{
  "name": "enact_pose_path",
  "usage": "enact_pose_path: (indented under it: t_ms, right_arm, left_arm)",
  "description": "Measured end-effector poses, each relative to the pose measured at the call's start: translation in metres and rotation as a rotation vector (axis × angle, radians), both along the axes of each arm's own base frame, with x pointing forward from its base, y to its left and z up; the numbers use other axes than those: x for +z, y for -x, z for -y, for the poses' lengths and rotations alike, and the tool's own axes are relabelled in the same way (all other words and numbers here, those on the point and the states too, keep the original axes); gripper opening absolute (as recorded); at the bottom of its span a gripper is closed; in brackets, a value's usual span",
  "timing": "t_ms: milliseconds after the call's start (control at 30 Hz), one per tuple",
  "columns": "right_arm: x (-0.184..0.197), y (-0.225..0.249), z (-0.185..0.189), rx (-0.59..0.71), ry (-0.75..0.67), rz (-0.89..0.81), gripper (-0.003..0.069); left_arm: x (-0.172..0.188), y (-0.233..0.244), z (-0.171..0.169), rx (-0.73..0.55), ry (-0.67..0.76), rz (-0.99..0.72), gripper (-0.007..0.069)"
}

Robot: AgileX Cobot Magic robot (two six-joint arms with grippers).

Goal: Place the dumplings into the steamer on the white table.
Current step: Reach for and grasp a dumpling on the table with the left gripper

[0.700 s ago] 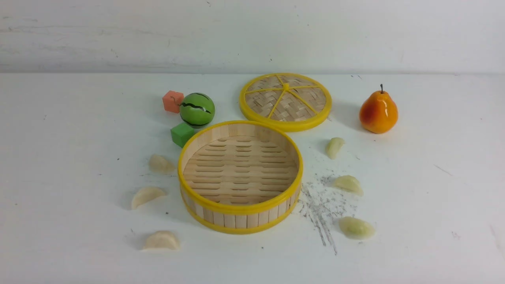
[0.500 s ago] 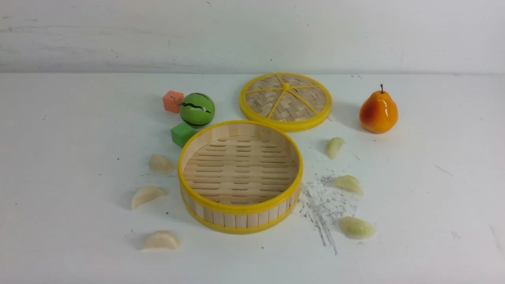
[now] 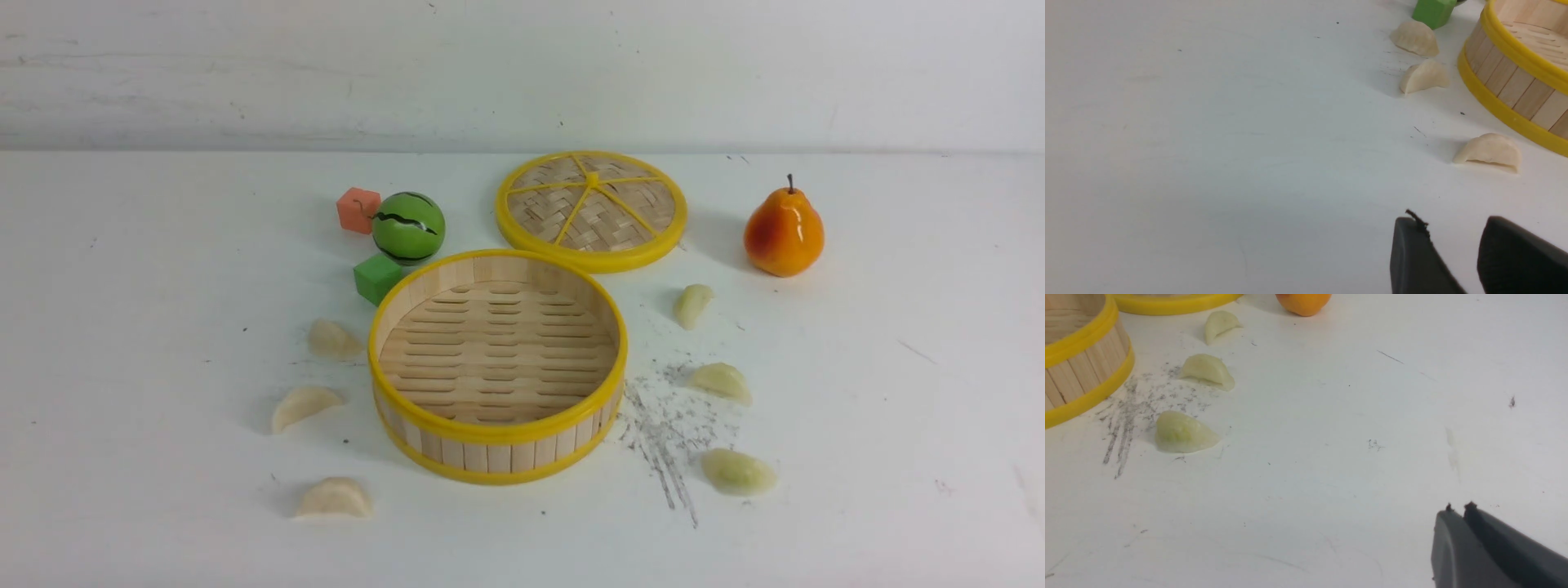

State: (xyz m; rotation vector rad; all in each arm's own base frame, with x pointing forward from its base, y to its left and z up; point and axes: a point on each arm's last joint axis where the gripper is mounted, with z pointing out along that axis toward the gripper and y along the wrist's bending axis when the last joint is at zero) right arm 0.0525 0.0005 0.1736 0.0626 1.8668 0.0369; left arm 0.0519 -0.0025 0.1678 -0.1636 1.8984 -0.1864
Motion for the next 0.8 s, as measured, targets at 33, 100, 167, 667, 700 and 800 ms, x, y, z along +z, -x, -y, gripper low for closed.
enact_pose_path:
  t_ms: [33,100,167,667,700,800]
  right_arm:
    - [0.000,0.000,0.000,0.000,0.000,0.000,0.0031]
    - [0.000,0.000,0.000,0.000,0.000,0.000,0.0034]
    - [0.000,0.000,0.000,0.000,0.000,0.000,0.0039]
    - [0.005,-0.002,0.002,-0.008,0.057,0.079,0.0062]
    - [0.009,-0.003,0.002,-0.010,0.058,0.132,0.0062]
    - [0.029,-0.004,0.002,-0.019,0.063,0.353,0.0064]
  left_arm:
    - [0.000,0.000,0.000,0.000,0.000,0.000,0.0235]
    - [0.000,0.000,0.000,0.000,-0.001,0.000,0.0237]
    - [0.000,0.000,0.000,0.000,-0.001,0.000,0.0237]
    - [0.028,-0.005,0.001,-0.003,0.016,0.319,0.0237]
    - [0.035,-0.005,0.001,-0.004,0.020,0.388,0.0237]
    - [0.049,-0.003,0.001,-0.006,0.029,0.549,0.0237]
